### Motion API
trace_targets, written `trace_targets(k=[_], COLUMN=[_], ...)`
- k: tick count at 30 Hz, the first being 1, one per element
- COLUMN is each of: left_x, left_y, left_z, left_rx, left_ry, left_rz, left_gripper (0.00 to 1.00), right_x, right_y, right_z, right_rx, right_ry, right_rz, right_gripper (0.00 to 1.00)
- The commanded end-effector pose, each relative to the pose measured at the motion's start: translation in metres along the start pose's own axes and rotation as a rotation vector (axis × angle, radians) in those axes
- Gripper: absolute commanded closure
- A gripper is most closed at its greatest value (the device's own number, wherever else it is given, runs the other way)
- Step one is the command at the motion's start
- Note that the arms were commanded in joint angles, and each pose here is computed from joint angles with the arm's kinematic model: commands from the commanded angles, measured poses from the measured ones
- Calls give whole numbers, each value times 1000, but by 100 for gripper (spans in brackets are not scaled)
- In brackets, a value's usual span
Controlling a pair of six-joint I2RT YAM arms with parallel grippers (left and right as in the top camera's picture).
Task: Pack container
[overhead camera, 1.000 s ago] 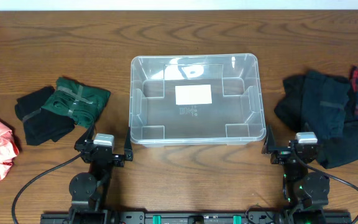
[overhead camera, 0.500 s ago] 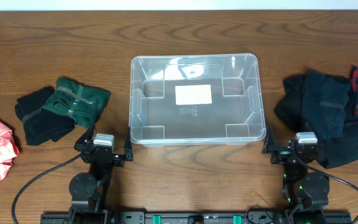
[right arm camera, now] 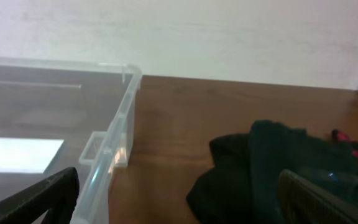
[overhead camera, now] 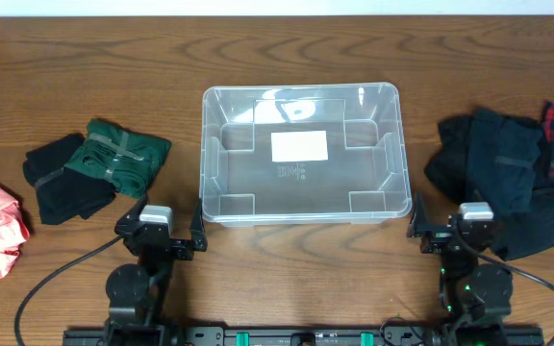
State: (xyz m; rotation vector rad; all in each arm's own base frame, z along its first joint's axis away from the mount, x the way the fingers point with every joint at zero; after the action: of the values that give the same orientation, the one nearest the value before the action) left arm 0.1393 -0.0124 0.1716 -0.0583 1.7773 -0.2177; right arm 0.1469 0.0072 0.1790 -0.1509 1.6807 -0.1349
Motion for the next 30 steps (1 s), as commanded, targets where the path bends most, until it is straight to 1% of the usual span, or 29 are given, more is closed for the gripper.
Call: trace_targets(k=[1, 3, 7, 10, 13, 16, 19, 21, 24, 30], left_x=[-41, -55, -86, -108, -125, -139, -148, -151, -149, -148], left_y=[-7, -10, -14, -16, -16, -13, -5, 2, 12, 17], left_z=[-13, -15, -9, 2, 14, 25, 33, 37, 41, 44], left_rx=[-5, -16, -51, -88, -127, -143, -152, -164, -201, -217], left_ry=[-8, 44, 179, 298, 426, 547, 630, 654, 665, 669], left_rz=[-63, -97, -109, -158, -212, -256, -319, -358, -388, -398], left_gripper=[2, 2, 2, 2, 2, 2, 2, 2, 2, 2], right_x=[-42, -59, -96, -119, -127, -123, -116, -112, -100, -55], right_y=[-9, -14, -25, -34, -44, -59, -71, -74, -75, -91], right_z=[-6, -4, 9, 29, 52, 75, 94, 107, 123, 151], right_rx=[39, 66, 128, 146, 162, 177, 181, 175, 164, 370], right_ry=[-32, 6, 131, 276, 462, 685, 879, 946, 995, 1169], right_rz=[10, 5, -15, -33, -39, -41, -36, -45, -72, -159], right_gripper=[1, 1, 1, 1, 1, 1, 1, 1, 1, 1])
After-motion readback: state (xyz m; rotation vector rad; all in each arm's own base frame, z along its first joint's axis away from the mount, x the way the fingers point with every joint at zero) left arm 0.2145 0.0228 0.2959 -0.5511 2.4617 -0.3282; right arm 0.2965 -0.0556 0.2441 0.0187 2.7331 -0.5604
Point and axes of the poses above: each gripper's point midway between its finger pads, its own z axis out along the fingers, its own y axis along the line the jaws close on, x = y × z, the point moved 10 cm from there along -z, back along the fingers, and after that the axes turned 9 degrees about -z, right-handed, at the moved point
